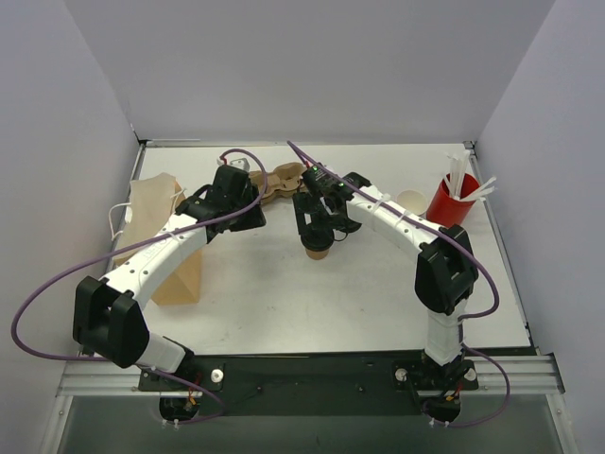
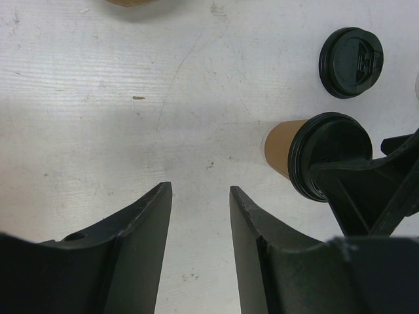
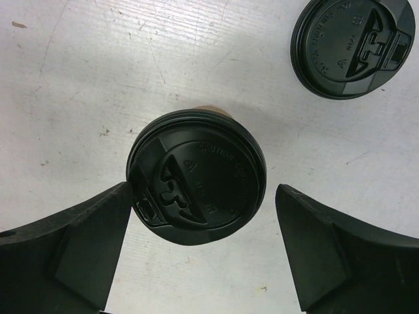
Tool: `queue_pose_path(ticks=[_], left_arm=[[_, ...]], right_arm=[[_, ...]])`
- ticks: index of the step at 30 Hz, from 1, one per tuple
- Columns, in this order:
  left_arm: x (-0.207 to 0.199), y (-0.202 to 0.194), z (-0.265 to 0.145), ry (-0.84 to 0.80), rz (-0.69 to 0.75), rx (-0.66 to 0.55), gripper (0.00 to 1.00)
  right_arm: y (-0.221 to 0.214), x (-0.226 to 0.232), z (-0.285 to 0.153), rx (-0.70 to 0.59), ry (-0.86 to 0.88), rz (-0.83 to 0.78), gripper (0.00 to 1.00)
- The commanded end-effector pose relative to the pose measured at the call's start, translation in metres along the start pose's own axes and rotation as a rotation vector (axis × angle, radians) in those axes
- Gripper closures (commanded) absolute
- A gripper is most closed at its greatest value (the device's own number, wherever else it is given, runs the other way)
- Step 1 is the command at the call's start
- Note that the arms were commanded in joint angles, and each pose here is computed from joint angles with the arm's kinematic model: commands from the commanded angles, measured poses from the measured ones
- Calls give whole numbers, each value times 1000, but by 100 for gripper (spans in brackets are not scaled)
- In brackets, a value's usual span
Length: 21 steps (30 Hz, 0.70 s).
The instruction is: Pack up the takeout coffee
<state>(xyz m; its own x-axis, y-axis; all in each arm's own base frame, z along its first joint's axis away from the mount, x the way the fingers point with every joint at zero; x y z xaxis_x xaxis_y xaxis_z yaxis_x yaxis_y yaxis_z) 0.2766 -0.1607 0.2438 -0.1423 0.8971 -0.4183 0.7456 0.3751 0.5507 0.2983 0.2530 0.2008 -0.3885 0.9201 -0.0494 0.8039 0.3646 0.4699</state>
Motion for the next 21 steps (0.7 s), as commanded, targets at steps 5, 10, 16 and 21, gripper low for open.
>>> queue_pose_path(ticks=[5, 10, 16, 21], left_arm=[[-5, 4, -5, -57, -5, -33, 49], [-5, 4, -2, -53, -4, -26, 50], [-4, 2, 1, -52, -5, -20, 50], [-5, 2, 2, -53, -4, -20, 50]], right_arm=[[2, 1, -4, 14, -3, -16, 14], [4, 0, -11, -8, -11, -9, 14], [9, -1, -23, -46, -14, 3, 14], [10, -2, -24, -54, -15, 8, 14]])
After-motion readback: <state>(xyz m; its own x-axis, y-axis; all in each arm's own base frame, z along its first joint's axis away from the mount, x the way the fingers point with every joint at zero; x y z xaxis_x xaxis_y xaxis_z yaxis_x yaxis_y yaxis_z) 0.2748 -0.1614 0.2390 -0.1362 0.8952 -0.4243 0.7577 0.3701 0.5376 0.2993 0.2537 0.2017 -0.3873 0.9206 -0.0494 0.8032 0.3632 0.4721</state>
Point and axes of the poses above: each gripper's point midway between its finger pads, its own z axis out along the fingers, its own x axis along the line the jaws close on, y = z × x, the point moved 10 cm from there along -z, back along the fingers, and after that the axes turned 10 degrees about -z, right-handed, at the moved point
